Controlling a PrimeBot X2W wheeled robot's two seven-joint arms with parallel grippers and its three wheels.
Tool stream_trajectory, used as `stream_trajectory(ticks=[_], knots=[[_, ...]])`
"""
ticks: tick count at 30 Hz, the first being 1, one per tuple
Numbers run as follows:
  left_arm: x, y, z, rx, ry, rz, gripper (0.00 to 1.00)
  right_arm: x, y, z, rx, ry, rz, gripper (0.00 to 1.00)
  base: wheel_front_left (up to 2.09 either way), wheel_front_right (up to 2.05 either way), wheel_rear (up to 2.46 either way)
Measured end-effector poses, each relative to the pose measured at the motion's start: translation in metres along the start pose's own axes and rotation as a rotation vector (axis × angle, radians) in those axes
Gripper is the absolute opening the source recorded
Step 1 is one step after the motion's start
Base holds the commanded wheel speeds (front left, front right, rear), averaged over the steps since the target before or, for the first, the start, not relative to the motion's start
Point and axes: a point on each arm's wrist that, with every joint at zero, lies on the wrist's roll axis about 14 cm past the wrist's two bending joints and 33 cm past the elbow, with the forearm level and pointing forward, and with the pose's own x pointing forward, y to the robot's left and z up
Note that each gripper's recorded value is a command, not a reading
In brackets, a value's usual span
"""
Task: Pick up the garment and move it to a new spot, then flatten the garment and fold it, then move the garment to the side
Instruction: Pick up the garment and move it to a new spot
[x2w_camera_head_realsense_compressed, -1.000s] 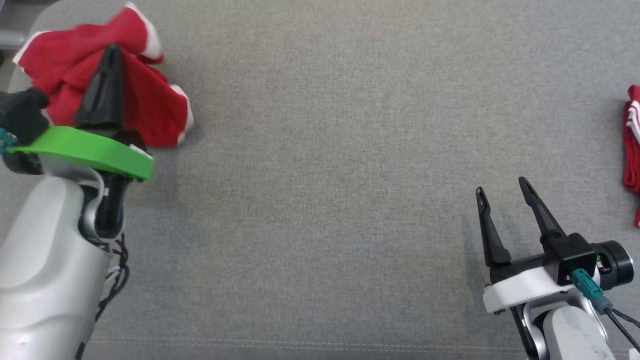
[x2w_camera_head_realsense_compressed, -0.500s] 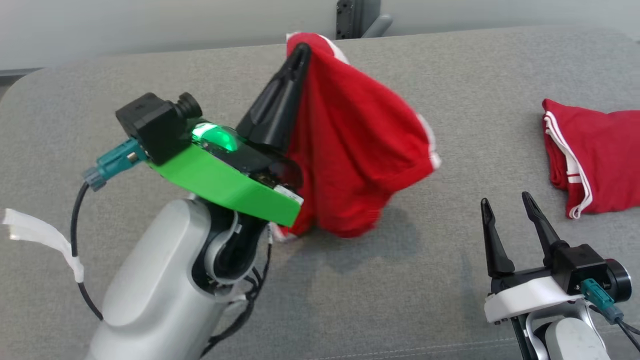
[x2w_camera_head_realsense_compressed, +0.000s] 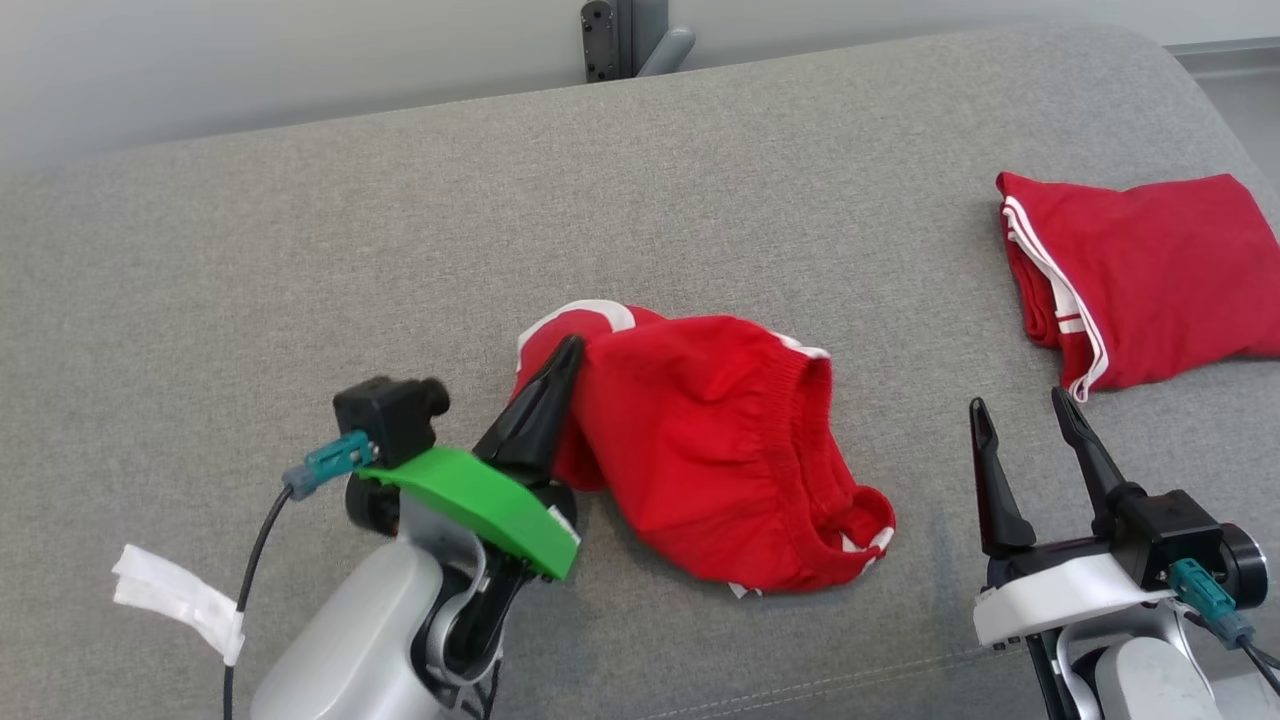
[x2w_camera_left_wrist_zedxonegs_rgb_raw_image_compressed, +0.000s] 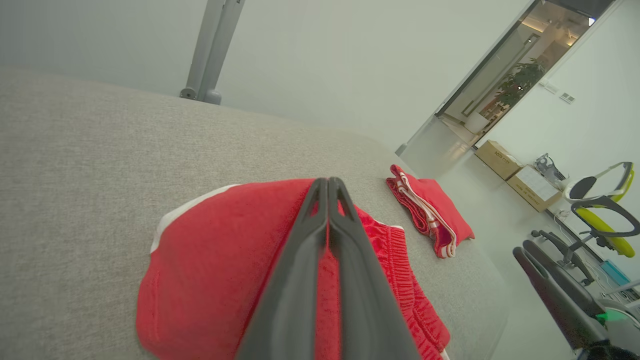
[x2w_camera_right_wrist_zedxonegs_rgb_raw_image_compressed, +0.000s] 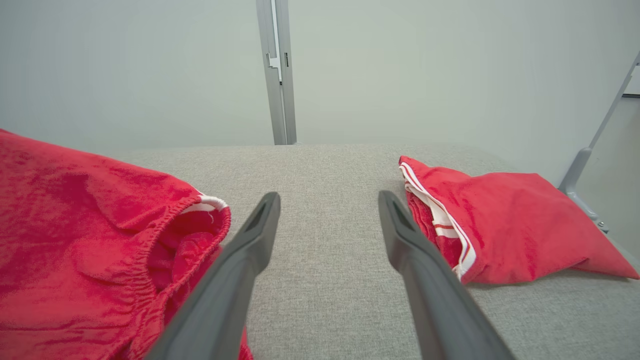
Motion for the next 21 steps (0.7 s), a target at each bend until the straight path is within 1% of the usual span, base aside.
stream_trajectory(ticks=[3,6,9,12,13,14,15,19,21], knots=[[-0.016,0.036,-0.031,0.017,0.084,0.098,0.0,-0.001,-0.001,-0.001,0.0,0.004,-0.005,1.0,0.0,0.0,0.0],[-0.034,0.063,-0.052,0.046,0.142,0.171,0.0,-0.001,-0.001,-0.002,0.002,0.008,-0.005,1.0,0.0,0.0,0.0],[-0.047,0.082,-0.062,0.055,0.17,0.233,0.0,-0.002,0.0,-0.004,0.004,0.011,0.001,1.0,0.0,0.0,0.0],[-0.057,0.092,-0.067,0.058,0.177,0.272,0.0,-0.002,0.004,-0.004,0.004,0.014,0.012,1.0,0.0,0.0,0.0],[-0.059,0.093,-0.067,0.055,0.173,0.28,0.23,-0.002,0.005,-0.004,0.005,0.012,0.015,1.0,0.0,0.0,0.0],[-0.06,0.094,-0.067,0.053,0.166,0.286,0.76,-0.002,0.007,-0.003,0.005,0.01,0.019,1.0,0.0,0.0,0.0],[-0.061,0.094,-0.065,0.049,0.158,0.292,1.0,-0.002,0.008,-0.002,0.005,0.007,0.022,1.0,0.0,0.0,0.0],[-0.061,0.093,-0.053,0.046,0.111,0.303,1.0,-0.004,0.011,0.002,0.005,-0.004,0.03,1.0,0.0,0.0,0.0],[-0.061,0.091,-0.041,0.066,0.077,0.299,1.0,-0.006,0.01,0.005,0.005,-0.012,0.029,1.0,0.0,0.0,0.0]])
